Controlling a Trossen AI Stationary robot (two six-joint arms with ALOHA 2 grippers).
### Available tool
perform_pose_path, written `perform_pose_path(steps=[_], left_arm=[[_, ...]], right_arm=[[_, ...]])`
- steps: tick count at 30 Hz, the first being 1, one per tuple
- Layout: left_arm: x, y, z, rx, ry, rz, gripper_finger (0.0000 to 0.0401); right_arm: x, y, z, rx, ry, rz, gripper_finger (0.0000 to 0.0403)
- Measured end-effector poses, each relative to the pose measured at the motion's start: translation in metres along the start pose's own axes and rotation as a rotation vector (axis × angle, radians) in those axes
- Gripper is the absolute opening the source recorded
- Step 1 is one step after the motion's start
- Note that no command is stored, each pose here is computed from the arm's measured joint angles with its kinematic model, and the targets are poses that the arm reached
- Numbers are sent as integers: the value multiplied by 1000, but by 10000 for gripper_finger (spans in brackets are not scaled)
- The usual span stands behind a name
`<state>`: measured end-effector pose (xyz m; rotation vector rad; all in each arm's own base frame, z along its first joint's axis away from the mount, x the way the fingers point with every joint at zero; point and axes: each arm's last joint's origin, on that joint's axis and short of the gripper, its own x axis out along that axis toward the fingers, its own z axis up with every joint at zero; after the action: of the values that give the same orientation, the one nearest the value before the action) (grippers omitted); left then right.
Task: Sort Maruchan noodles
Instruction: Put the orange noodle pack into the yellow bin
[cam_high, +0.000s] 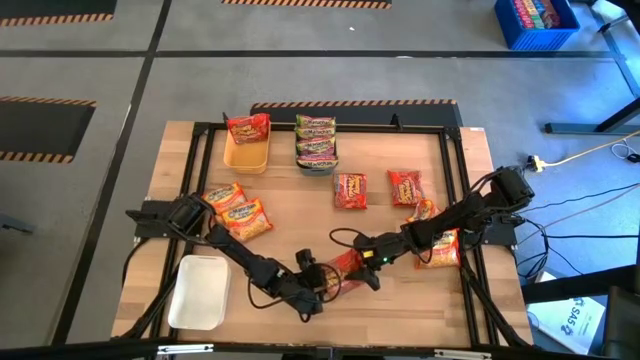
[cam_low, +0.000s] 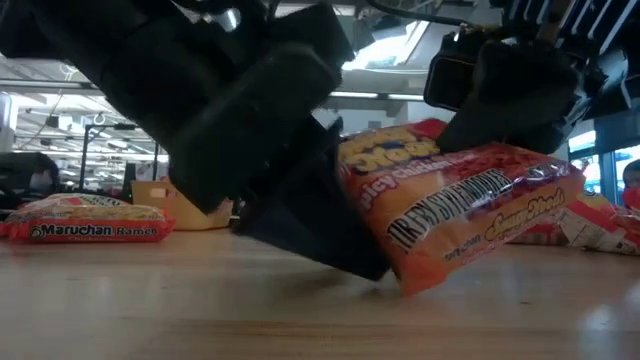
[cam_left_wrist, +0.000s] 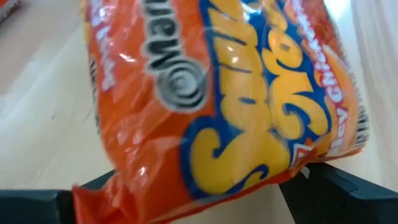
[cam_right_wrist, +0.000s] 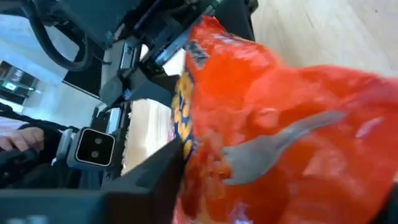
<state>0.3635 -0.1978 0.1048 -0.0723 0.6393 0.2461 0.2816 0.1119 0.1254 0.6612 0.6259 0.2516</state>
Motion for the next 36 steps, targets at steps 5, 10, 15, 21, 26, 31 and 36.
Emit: perform_pose_path(steps=[5,10,15,21,26,31,36], left_arm=[[-21,-2,8,33,25,-6,277],[-51,-1,23,42,19,3,277],[-67,5,35,97,15,7,277],[-83,29,72,110,-38,-18,277],[-91,56,99,110,-85,1,277],[-87,72,110,128,-94,24,277],[-69,84,109,120,-43,37,277]], right_arm=[[0,1,1,-51,-4,7,106],[-6,2,4,-146,-18,-39,93],[-12,2,9,-273,-83,-148,104],[-14,2,13,-497,-136,-242,91],[-15,3,17,-630,-174,-303,95],[-16,3,20,-719,-215,-359,96],[-16,3,26,-757,-246,-363,94]])
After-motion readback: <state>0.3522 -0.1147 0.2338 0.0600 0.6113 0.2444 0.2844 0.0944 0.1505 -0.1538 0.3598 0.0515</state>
